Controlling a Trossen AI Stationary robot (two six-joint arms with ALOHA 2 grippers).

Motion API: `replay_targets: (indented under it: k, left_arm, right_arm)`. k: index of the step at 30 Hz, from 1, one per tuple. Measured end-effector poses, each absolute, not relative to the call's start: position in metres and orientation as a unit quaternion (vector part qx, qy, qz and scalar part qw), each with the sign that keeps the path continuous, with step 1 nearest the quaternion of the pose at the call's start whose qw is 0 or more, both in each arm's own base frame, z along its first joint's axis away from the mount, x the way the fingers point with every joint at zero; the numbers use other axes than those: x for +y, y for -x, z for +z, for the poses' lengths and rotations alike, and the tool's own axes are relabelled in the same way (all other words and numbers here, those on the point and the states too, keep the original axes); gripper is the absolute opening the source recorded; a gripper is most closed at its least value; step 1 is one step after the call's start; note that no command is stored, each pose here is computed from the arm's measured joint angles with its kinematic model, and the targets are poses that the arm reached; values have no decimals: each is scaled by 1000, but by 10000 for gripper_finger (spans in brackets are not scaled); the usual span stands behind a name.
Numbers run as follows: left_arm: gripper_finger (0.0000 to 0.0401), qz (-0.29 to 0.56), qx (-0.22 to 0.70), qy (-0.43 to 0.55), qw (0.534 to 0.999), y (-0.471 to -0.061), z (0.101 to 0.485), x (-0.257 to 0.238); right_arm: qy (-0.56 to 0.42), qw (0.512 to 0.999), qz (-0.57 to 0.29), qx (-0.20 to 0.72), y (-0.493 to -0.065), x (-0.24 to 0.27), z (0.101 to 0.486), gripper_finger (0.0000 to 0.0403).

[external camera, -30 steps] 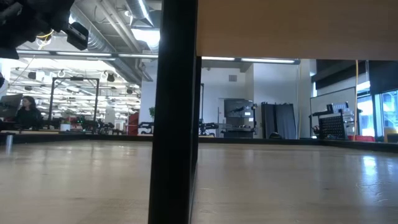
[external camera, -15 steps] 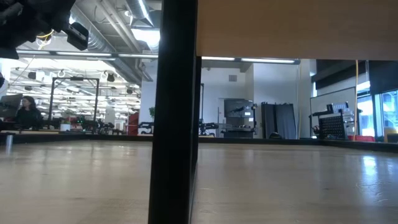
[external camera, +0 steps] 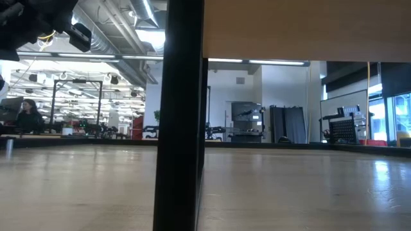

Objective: Pick and place cans onto a shelf
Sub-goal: Adjust the tuna can on the shelf

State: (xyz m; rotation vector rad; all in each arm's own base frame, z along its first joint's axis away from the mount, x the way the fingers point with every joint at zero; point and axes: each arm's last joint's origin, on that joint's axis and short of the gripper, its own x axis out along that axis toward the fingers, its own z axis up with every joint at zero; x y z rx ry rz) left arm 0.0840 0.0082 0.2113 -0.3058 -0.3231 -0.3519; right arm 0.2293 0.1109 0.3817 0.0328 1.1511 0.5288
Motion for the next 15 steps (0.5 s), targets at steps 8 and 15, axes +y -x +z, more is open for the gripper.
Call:
replay_targets:
  k: [8,15]
  left_arm:
    - [0,-174,-155,153,961,-84,210,8]
    - [0,-172,-148,156,961,-85,209,8]
  right_arm:
    - [133,798,187,557,-213,119,376,79]
    - [159,790,203,557,-208,135,372,79]
